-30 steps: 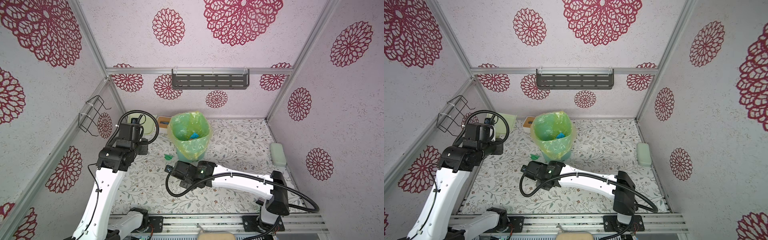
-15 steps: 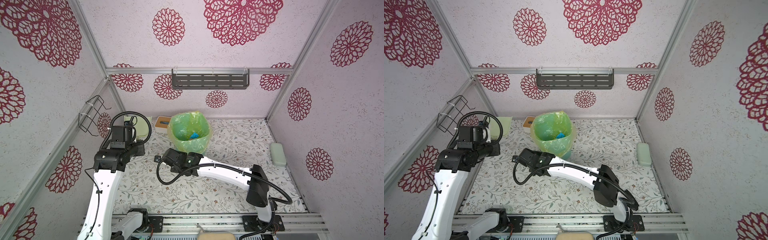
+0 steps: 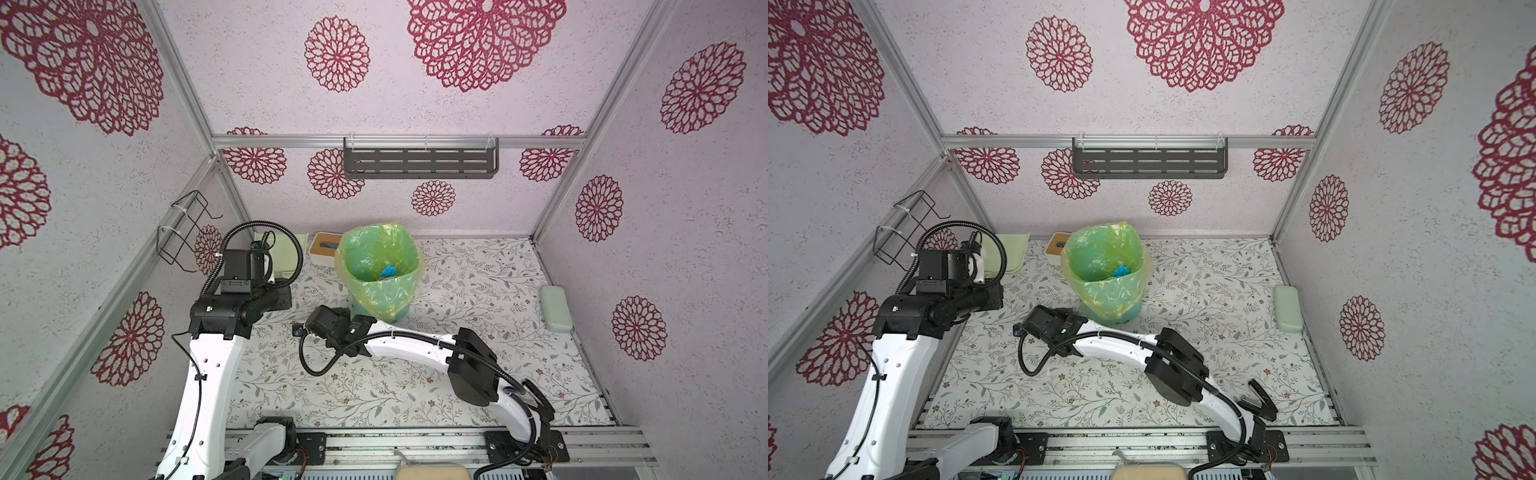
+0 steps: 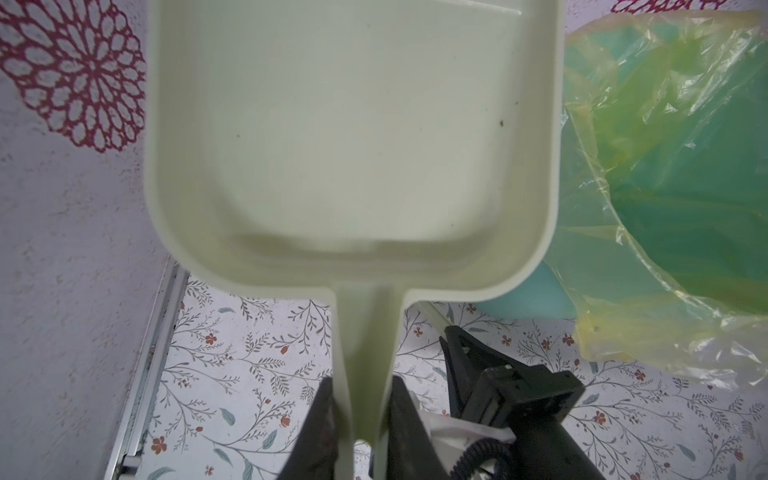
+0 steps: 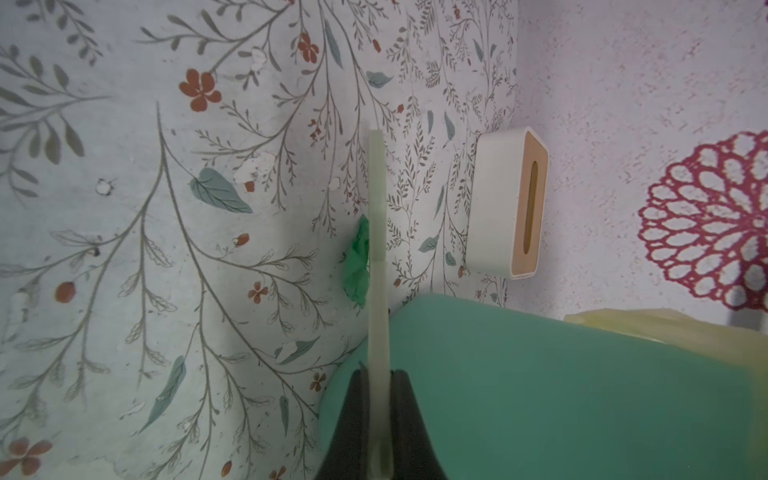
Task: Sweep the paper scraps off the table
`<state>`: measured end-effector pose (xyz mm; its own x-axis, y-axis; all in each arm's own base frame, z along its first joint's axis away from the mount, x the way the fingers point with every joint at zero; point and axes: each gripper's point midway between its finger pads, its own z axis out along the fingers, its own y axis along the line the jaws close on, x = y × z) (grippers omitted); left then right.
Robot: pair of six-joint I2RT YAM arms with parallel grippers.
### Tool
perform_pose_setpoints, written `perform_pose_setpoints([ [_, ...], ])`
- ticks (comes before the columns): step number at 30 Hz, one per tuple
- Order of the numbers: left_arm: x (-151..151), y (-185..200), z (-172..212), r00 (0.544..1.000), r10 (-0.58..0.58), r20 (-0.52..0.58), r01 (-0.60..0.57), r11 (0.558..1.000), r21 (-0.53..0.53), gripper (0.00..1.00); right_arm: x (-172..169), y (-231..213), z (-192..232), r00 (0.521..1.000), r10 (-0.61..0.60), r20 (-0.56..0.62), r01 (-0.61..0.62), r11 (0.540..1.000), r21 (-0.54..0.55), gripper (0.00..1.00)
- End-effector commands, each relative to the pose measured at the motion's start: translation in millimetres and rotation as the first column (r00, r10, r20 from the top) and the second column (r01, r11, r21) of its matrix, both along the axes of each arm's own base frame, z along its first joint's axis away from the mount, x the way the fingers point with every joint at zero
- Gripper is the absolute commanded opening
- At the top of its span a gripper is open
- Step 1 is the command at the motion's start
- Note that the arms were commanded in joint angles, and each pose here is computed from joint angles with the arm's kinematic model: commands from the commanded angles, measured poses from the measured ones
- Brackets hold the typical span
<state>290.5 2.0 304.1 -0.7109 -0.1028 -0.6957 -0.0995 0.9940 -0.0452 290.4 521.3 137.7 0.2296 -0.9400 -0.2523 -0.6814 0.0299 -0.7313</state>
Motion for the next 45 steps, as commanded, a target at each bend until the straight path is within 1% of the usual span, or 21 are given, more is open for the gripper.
perform_pose_setpoints([
  [1,8.8,-4.8,13.6,0.999,-0.026,0.047,0.027,0.999,-0.022,0.07,12.1,9.9,27.7,0.996,0.006,0.094,-0.009,1.000,0.028,0.00],
  [3,10.3,-6.1,13.9,0.998,-0.028,0.048,0.030,0.999,-0.031,0.07,9.5,7.1,17.5,0.997,0.019,0.076,-0.018,1.000,-0.010,0.00],
  [6,9.6,-6.9,14.6,0.998,-0.029,0.050,0.031,0.999,-0.036,0.07,3.2,-1.3,9.5,0.999,0.028,0.040,-0.027,0.999,-0.037,0.00],
  [9,7.0,-6.8,13.2,0.999,-0.026,0.046,0.028,0.999,-0.039,0.07,-14.8,-12.4,5.3,0.999,0.048,0.005,-0.047,0.997,-0.063,0.00],
  [16,2.6,-6.6,12.5,0.999,-0.022,0.046,0.024,0.999,-0.042,0.08,-77.2,-47.6,-7.6,0.992,0.103,-0.077,-0.115,0.980,-0.164,0.00],
  [20,2.5,-7.7,12.7,0.999,-0.025,0.046,0.027,0.999,-0.047,0.08,-118.5,-64.9,-2.7,0.982,0.141,-0.127,-0.162,0.971,-0.173,0.00],
  [24,2.4,-8.5,12.6,0.999,-0.027,0.046,0.030,0.998,-0.052,0.08,-153.8,-89.5,-5.7,0.972,0.126,-0.197,-0.169,0.961,-0.218,0.00],
  [27,2.8,-8.9,11.7,0.999,-0.027,0.045,0.029,0.998,-0.055,0.08,-168.8,-105.0,-1.7,0.972,0.098,-0.214,-0.148,0.961,-0.233,0.00],
  [29,2.9,-9.3,11.5,0.999,-0.028,0.045,0.030,0.998,-0.058,0.09,-164.8,-109.2,11.1,0.979,0.053,-0.196,-0.093,0.975,-0.201,0.00],
  [31,2.9,-9.4,11.8,0.999,-0.028,0.045,0.031,0.998,-0.058,0.09,-157.1,-109.6,32.1,0.983,0.004,-0.186,-0.029,0.990,-0.135,0.00],
  [34,2.4,-9.8,13.3,0.999,-0.027,0.046,0.030,0.998,-0.061,0.09,-152.6,-105.3,62.9,0.967,-0.057,-0.248,0.057,0.998,-0.005,0.00],
  [37,1.2,-10.9,15.3,0.998,-0.031,0.050,0.034,0.997,-0.063,0.09,-156.0,-99.0,84.8,0.940,-0.087,-0.330,0.126,0.987,0.099,0.00],
  [40,0.6,-10.6,15.5,0.998,-0.031,0.048,0.034,0.997,-0.063,0.09,-165.4,-89.1,94.8,0.885,-0.090,-0.456,0.193,0.963,0.185,0.00],
  [42,0.2,-10.9,15.8,0.998,-0.032,0.048,0.035,0.997,-0.065,0.10,-172.1,-81.8,95.9,0.829,-0.076,-0.554,0.241,0.942,0.232,0.00],
  [43,0.3,-11.0,15.8,0.998,-0.032,0.049,0.035,0.997,-0.064,0.10,-176.2,-77.8,96.4,0.792,-0.061,-0.607,0.267,0.929,0.255,0.00],
  [45,0.2,-11.6,15.9,0.998,-0.034,0.050,0.037,0.997,-0.066,0.10,-179.3,-73.0,95.7,0.730,-0.038,-0.683,0.317,0.904,0.288,0.00],
])
